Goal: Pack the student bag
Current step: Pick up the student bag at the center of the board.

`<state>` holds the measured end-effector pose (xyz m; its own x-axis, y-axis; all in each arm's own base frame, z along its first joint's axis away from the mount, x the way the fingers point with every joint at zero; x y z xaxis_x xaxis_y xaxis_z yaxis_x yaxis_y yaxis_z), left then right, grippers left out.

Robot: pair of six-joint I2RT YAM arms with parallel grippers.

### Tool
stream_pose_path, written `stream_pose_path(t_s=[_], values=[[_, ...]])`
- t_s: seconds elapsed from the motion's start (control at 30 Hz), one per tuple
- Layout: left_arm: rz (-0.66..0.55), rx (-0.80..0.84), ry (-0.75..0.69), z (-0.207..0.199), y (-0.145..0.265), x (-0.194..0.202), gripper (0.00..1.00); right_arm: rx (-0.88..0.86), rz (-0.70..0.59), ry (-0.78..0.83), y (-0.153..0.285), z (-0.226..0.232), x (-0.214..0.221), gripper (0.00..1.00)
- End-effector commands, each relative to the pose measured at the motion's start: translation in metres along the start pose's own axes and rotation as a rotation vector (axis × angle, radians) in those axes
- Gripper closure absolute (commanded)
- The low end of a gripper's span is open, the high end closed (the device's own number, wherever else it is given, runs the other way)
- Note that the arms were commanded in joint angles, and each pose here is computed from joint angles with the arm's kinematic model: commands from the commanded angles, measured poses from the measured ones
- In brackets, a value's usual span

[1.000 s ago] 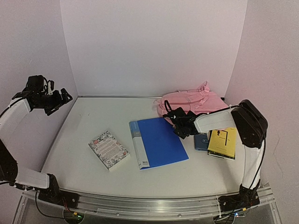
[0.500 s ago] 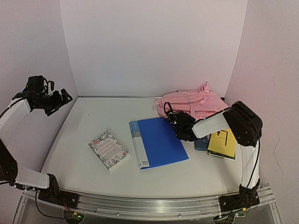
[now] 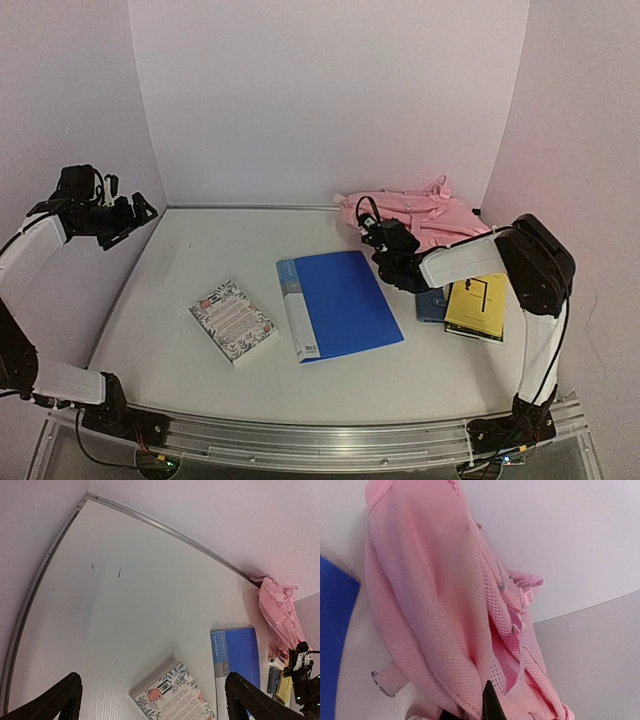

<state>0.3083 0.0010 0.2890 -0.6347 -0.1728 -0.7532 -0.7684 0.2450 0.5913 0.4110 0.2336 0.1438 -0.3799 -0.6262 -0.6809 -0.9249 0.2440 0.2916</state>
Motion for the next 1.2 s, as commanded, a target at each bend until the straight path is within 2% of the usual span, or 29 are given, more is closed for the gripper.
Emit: stream_pose_path(t_s=[0.0, 0.17, 0.3, 0.57, 0.77, 0.87, 0.97, 1.17], values=[[-0.075, 0.022, -0.035, -0.007, 0.015, -0.008, 0.00, 0.187, -0.206, -0.462, 0.043, -0.113, -0.099, 1.00], [-0.097, 0.019, -0.049, -0.009, 0.023, -0.010, 0.00, 0.144, -0.262, -0.674, 0.072, -0.162, -0.133, 1.00], [-0.106, 0.034, -0.052, -0.012, 0.025, -0.009, 0.00, -0.001, -0.341, -0.835, 0.098, -0.191, -0.155, 1.00], [-0.110, 0.116, -0.057, -0.019, 0.025, -0.009, 0.00, -0.481, -0.556, -1.109, 0.164, -0.234, -0.197, 1.00], [-0.113, 0.190, -0.074, -0.026, 0.024, -0.009, 0.00, -0.879, -0.649, -1.218, 0.207, -0.248, -0.224, 1.00], [-0.115, 0.231, -0.082, -0.030, 0.024, -0.008, 0.00, -1.071, -0.638, -1.237, 0.220, -0.242, -0.233, 1.00], [-0.112, 0.269, -0.088, -0.033, 0.023, -0.008, 0.00, -1.214, -0.574, -1.263, 0.221, -0.226, -0.236, 1.00], [-0.095, 0.331, -0.120, -0.044, 0.018, -0.004, 0.00, -1.377, -0.397, -1.320, 0.204, -0.183, -0.229, 1.00]])
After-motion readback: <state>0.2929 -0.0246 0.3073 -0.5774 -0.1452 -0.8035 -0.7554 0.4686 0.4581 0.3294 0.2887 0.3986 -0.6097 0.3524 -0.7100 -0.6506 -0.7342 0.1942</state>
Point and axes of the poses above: each gripper's point midway between its finger pads, its own y axis back along the fingers, its own z axis along the line the jaws close on, x = y × z, the point moved 7 cm from there along y, back along the fingers, and after that the axes turned 15 degrees about -y, right-handed, at the moved point
